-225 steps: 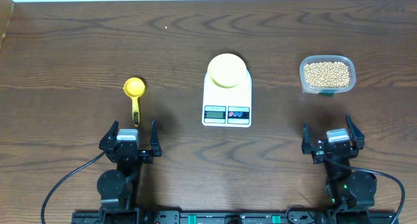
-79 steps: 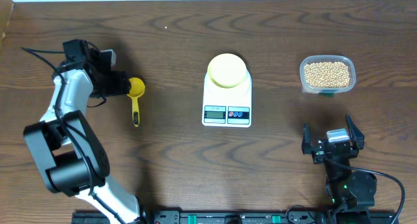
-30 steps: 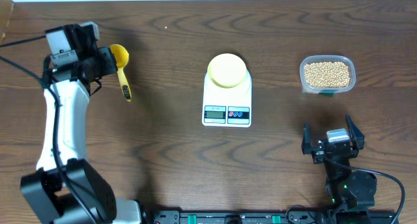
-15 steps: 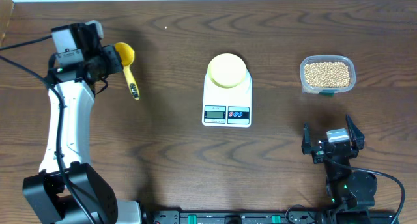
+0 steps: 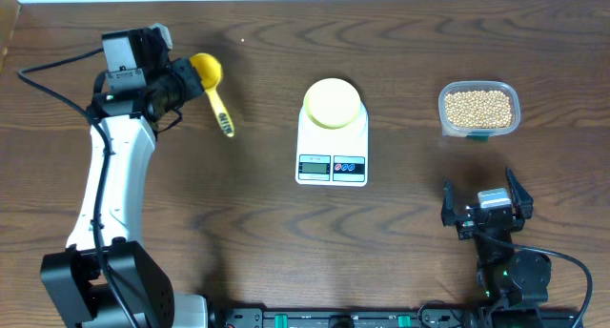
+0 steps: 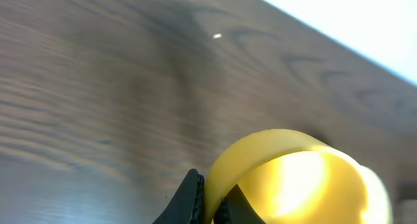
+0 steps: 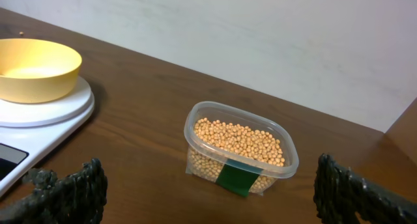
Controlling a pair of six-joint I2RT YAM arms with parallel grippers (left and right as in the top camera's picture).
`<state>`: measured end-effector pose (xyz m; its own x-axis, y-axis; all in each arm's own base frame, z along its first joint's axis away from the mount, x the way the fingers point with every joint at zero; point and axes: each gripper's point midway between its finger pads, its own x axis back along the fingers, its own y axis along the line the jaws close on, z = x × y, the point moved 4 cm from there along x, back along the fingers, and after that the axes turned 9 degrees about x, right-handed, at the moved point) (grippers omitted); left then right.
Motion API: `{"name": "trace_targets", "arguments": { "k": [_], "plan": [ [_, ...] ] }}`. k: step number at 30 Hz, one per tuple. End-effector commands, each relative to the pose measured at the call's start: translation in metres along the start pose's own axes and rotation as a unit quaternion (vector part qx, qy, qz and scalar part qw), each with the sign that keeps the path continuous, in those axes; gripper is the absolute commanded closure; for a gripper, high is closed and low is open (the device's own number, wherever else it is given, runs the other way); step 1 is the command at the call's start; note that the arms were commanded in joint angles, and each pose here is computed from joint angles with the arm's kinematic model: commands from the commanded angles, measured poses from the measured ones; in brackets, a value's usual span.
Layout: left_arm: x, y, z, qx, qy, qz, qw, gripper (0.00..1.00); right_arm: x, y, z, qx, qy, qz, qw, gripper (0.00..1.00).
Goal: Scoop item into bowl and weigh 50g on scale
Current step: 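Lift the yellow scoop with the left gripper and raise it up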
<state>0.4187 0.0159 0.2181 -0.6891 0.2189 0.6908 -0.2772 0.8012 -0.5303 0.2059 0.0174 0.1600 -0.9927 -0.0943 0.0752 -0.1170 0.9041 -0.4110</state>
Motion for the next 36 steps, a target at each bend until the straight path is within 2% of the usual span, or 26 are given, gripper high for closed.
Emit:
{"name": "trace_targets", "arguments": {
  "k": [1,10,15,23,26,31,33,36],
  "plan": [
    [0.004,-0.020,-0.002,0.057,0.011,0.057,0.997,0.93,0.000,0.001,0.000,-0.003,-0.001,-0.001,1.000,0.01],
    [0.005,-0.022,-0.002,0.163,0.021,0.061,0.984,0.92,0.000,0.001,0.000,-0.003,-0.001,-0.001,1.000,0.01],
    [0.005,-0.022,-0.002,0.194,0.023,0.061,0.979,0.93,0.000,-0.005,0.003,0.004,0.009,0.021,1.000,0.01],
    [0.005,-0.022,-0.002,0.205,0.022,0.061,0.977,0.92,0.000,-0.005,0.002,0.004,0.009,0.021,1.000,0.01],
    [0.005,-0.022,-0.002,0.206,0.022,0.061,0.976,0.92,0.001,-0.010,0.002,0.030,0.013,0.038,0.999,0.01],
    [0.005,-0.025,-0.006,0.238,0.017,0.067,0.969,0.92,0.001,-0.009,0.004,0.030,0.015,0.035,0.999,0.01],
    [0.004,-0.029,-0.007,0.245,0.014,0.074,0.967,0.93,0.000,-0.004,-0.004,0.027,-0.009,0.013,1.000,0.01],
    [0.003,-0.038,-0.007,0.240,0.012,0.086,0.967,0.93,0.005,0.014,-0.035,0.017,-0.101,-0.063,0.993,0.01]
  ]
}}
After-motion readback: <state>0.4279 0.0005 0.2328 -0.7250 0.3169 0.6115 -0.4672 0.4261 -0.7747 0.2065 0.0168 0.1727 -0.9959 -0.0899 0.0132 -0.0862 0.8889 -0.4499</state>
